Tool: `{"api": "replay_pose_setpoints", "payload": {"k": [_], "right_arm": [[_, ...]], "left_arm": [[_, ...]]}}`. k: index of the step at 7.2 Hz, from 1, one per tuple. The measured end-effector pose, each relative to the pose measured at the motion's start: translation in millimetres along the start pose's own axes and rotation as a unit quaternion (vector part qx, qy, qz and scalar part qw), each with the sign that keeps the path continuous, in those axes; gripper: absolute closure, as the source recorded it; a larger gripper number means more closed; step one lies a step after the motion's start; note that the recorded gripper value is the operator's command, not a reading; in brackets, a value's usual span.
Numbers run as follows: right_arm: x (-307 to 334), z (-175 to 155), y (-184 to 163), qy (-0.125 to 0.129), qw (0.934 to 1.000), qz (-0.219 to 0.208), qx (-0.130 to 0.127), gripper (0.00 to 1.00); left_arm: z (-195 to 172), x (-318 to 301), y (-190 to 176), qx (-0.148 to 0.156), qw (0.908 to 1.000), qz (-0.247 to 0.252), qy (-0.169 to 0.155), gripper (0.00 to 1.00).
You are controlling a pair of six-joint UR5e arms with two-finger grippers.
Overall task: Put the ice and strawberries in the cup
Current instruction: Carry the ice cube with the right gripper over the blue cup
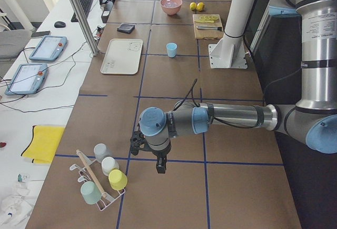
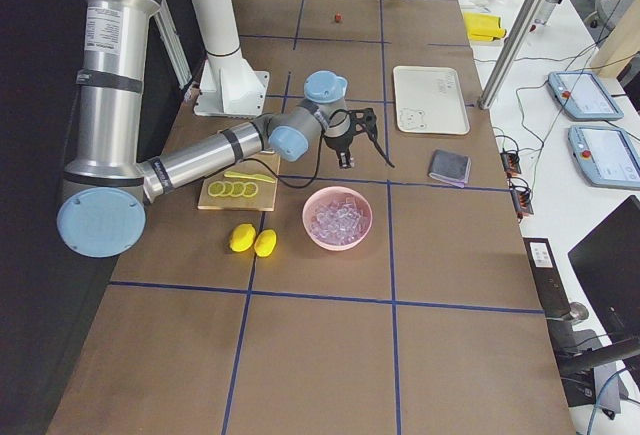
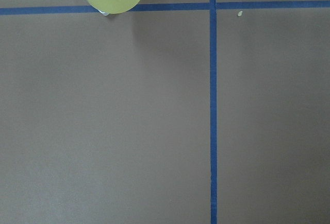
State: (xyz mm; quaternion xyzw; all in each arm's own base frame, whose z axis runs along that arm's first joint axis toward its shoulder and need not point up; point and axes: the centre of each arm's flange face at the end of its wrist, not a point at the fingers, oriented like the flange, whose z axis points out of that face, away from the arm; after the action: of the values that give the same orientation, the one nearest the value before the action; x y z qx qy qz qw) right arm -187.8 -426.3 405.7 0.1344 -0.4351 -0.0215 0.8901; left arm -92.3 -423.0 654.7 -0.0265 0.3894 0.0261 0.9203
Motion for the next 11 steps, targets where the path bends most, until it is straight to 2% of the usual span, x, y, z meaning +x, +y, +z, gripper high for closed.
{"api": "replay_pose_setpoints", "payload": {"k": [2,3,4,6,9,11], "right_arm": [[-126,10,-46,0.003,0.9995,0.004,-0.031,1.0],[-191,16,-53,0.014,0.9992,0.009,-0.038,1.0],[-252,22,-54,0.021,0.9989,0.016,-0.04,1.0],[-353,36,-46,0.019,0.9989,0.033,-0.028,1.0],[-446,77,-22,0.037,0.998,0.047,-0.02,1.0],[-466,101,-5,0.051,0.9974,0.042,-0.029,0.99]], "left_arm": [[0,0,0,0.0,1.0,0.0,0.001,0.0],[0,0,0,0.0,1.0,0.0,0.001,0.0],[0,0,0,0.0,1.0,0.0,0.001,0.0],[1,0,1,-0.002,1.0,-0.001,0.002,0.0],[2,0,2,-0.004,1.0,-0.003,0.002,0.0],[5,-3,6,-0.007,1.0,-0.006,0.003,0.0]]}}
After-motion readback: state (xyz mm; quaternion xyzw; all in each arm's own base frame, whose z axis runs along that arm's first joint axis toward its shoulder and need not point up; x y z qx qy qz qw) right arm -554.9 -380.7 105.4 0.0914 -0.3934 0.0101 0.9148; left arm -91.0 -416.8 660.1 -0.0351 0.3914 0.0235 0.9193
